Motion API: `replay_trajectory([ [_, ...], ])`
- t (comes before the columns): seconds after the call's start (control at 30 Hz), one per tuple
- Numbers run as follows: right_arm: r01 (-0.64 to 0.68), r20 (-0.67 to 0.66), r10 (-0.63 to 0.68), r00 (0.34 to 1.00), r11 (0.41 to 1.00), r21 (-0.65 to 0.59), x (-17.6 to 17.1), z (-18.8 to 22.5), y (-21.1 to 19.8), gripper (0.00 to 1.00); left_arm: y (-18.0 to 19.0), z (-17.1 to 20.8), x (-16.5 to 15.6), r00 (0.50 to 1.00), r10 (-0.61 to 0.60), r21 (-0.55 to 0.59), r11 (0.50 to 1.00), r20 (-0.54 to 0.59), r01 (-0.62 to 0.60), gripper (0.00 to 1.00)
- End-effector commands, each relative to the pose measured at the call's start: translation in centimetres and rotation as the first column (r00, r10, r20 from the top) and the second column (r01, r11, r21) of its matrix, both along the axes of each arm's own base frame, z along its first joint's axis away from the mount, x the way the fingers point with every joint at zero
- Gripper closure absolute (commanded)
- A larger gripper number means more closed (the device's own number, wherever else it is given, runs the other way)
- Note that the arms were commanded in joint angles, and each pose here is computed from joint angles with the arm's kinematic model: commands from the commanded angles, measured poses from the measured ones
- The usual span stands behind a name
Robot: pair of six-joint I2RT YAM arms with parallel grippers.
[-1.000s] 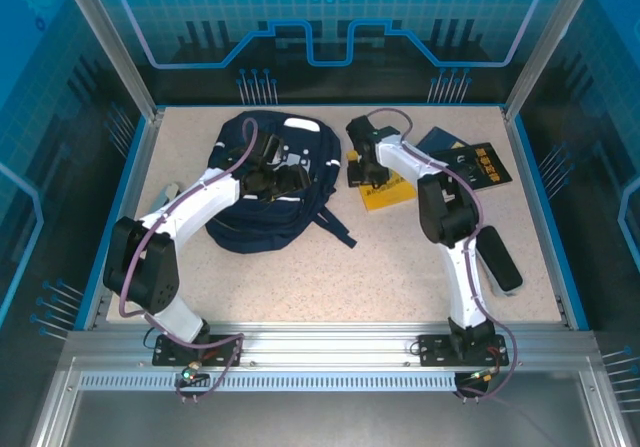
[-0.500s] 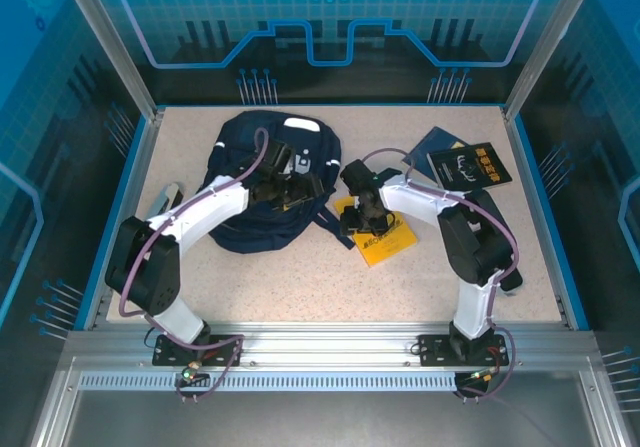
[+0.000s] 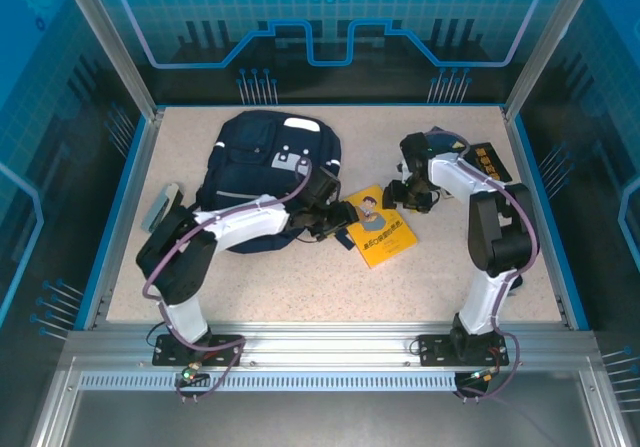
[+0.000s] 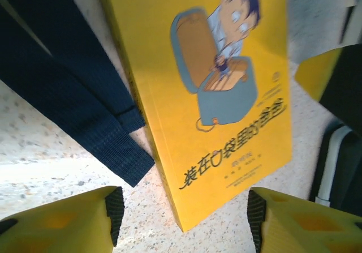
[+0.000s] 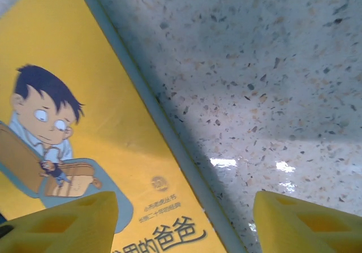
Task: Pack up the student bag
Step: Move the book to the center of the table, then pick up the book from the center of the table.
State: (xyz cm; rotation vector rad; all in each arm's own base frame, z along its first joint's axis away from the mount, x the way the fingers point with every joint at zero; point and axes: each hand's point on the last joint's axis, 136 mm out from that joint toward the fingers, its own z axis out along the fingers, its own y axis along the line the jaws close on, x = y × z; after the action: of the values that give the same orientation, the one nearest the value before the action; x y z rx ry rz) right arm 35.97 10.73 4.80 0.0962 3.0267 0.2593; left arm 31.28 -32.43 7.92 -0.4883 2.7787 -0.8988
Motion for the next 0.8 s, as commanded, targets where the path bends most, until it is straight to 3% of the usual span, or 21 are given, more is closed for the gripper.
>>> replay_trajectory([
  [0.0, -0.061, -0.069, 0.065, 0.996, 0.997, 0.054, -1.2, -1.0, 0.5, 0.36, -2.3, -0.5, 0.2, 0.999, 0.026, -0.035, 0.999, -0.031, -0.027, 0.42],
  [0.2, -0.035, -0.129, 0.044, 0.991, 0.997, 0.071, -3.4, -2.6, 0.2, 0.4, -3.0, -3.2, -1.9, 0.996, 0.026, 0.047, 0.999, -0.089, -0.022, 0.46],
  [0.37, -0.012, -0.177, 0.027, 0.984, 0.996, 0.088, -5.8, -3.3, 0.2, 0.48, -3.8, -4.5, -3.1, 0.991, 0.017, 0.028, 1.0, -0.133, -0.013, 0.5],
  [0.7, -0.001, -0.175, 0.041, 0.984, 0.975, 0.223, -9.5, -1.0, 3.2, 0.53, -2.8, -5.9, -5.3, 0.986, 0.031, 0.067, 0.998, -0.165, -0.02, 0.51],
  [0.77, -0.001, -0.167, 0.043, 0.985, 0.97, 0.242, -9.7, -0.7, 3.4, 0.53, -2.6, -6.1, -5.4, 0.986, 0.026, 0.075, 0.997, -0.166, -0.014, 0.55],
])
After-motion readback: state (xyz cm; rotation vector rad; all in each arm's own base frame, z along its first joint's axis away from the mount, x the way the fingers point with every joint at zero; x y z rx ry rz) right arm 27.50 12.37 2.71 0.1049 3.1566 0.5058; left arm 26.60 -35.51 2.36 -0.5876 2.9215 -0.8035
